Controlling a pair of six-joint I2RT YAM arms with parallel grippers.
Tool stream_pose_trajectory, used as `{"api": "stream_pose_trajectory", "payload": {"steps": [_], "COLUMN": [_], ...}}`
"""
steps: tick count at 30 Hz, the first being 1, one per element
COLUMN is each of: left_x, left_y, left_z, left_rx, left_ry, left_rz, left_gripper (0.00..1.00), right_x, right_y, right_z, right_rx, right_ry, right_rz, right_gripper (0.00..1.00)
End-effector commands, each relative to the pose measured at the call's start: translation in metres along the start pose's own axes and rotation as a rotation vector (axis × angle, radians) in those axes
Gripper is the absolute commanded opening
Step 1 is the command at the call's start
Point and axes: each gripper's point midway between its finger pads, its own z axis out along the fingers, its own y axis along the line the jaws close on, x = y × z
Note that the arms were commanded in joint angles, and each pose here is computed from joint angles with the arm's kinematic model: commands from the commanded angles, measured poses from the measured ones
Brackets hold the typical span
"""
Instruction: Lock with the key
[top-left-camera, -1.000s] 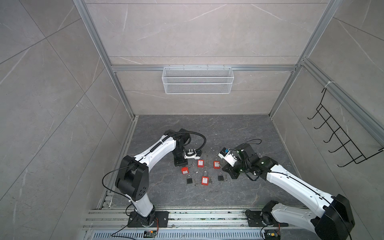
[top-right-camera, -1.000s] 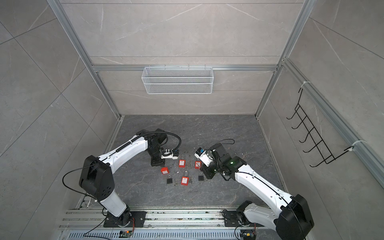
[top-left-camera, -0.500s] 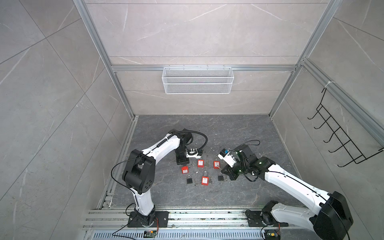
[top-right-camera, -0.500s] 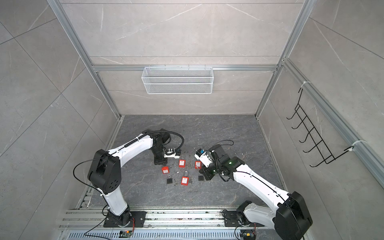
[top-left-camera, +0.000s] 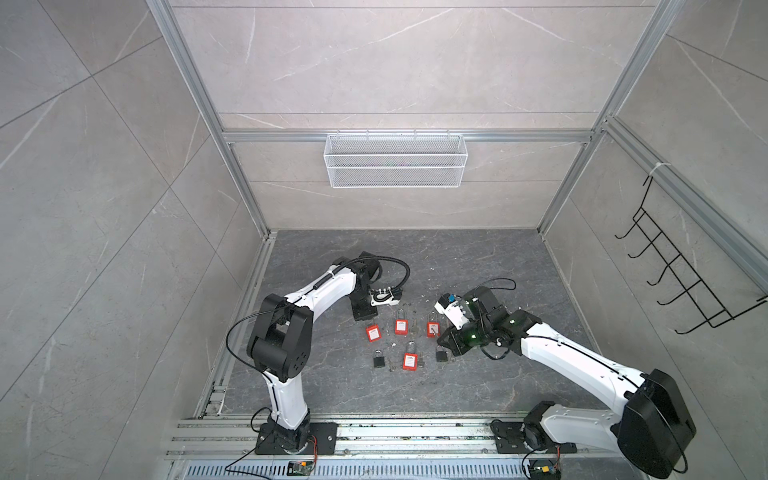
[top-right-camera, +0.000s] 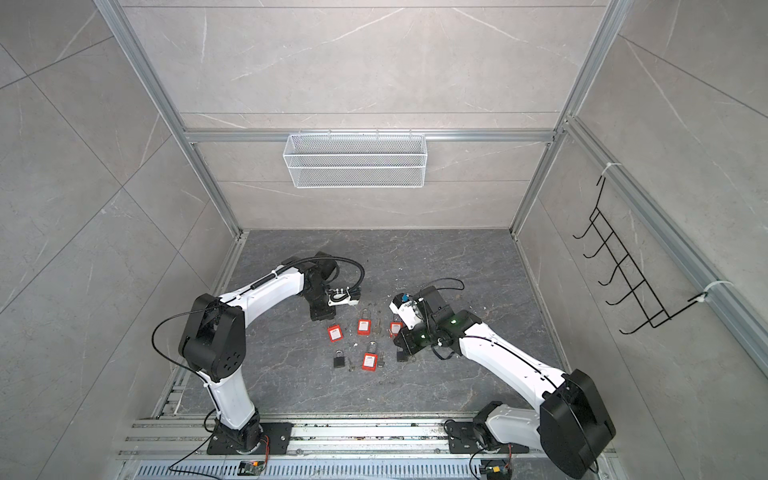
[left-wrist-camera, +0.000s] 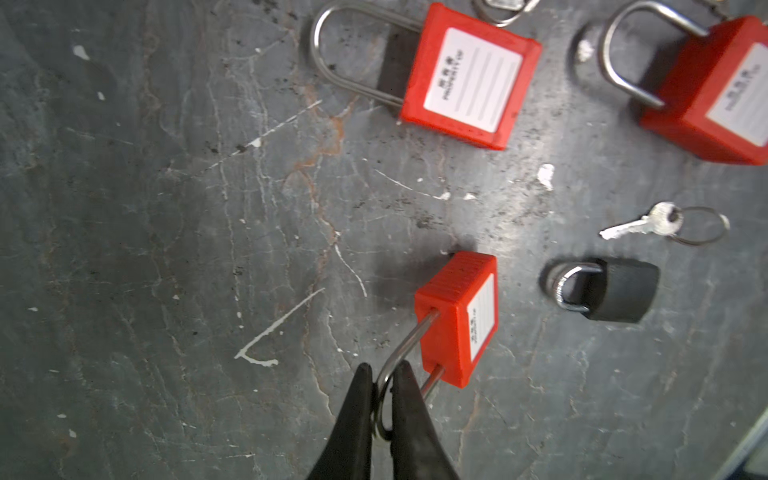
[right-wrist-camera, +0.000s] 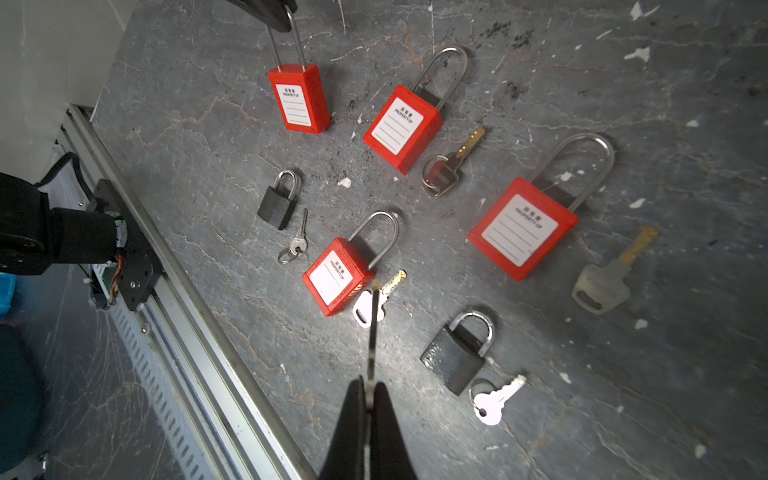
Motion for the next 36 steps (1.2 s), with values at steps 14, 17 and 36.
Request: {"api": "stream_pose_trajectory", "payload": {"steps": [14,17,36], "left_x": [-0.019,-0.019,0.051], "left_y": [0.048,0.067,0.022], "left_z": [-0.013,-0.041,-0.131], "left_rx": [-0.138,-0.200,-0.393], "left_ry": [-0.175,-0.315,-0.754], "left_rz": [-0.024,-0.151,-0.753], "left_gripper": [0.29,0.30,0.39], "right_x": [-0.037,-0.045,-0.074], "right_y": [0.047,0.052,0.028], "right_z": [0.036,0.046,0.148], "right_rx": [-0.036,-0.026,0.115], "right_ry": [0.017,0.032,0.303], "right_rz": [0.121,0.143,0.222], "right_gripper": [0.00,0.00,0.00]}}
